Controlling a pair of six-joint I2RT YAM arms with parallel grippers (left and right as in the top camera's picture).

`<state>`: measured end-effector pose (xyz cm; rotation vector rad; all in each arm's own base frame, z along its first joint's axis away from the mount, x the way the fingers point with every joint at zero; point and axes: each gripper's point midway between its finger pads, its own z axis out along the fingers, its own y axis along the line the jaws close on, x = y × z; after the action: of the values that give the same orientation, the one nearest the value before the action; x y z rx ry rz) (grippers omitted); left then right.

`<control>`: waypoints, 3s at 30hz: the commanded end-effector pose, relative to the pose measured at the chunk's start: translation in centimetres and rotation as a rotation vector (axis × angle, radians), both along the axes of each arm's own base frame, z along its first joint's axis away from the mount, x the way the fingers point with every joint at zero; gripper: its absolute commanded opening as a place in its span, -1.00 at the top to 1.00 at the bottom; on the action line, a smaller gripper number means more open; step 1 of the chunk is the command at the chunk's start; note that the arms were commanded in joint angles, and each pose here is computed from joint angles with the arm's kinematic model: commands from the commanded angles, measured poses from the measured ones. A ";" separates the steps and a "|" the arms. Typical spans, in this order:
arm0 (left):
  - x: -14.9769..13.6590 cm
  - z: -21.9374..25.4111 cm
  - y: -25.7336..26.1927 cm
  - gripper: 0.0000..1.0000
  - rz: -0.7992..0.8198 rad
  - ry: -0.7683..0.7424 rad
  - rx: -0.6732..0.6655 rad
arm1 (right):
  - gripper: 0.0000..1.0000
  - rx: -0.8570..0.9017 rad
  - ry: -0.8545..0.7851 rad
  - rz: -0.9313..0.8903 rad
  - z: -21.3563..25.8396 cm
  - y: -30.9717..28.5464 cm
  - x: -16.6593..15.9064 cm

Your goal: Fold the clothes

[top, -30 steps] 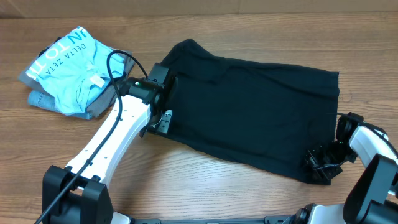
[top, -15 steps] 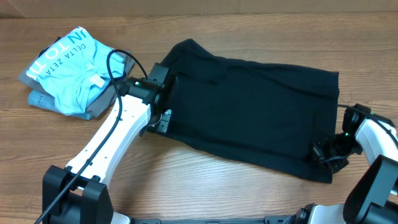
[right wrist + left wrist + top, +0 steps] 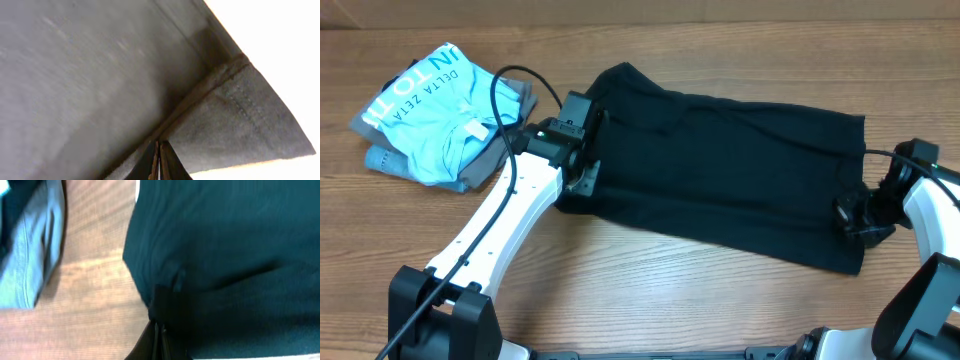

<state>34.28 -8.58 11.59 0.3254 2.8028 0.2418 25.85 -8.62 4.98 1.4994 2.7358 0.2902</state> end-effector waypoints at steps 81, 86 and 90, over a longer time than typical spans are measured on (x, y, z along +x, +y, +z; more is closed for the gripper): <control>10.7 -3.8 -7.4 0.50 -0.203 -0.171 -0.551 | -0.45 0.011 -0.066 -0.012 1.0 -0.4 1.0; 9.5 -5.4 -5.4 0.18 -0.134 -0.104 -0.456 | -0.46 0.011 -0.066 -0.012 1.0 -0.4 1.1; 9.1 -6.1 -3.6 0.10 -0.074 -0.079 -0.387 | -0.46 0.010 -0.067 -0.012 1.0 -0.4 1.1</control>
<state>42.65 -14.13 5.71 0.3568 2.6633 -0.4253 26.46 -8.75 5.23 1.5079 2.7001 0.3530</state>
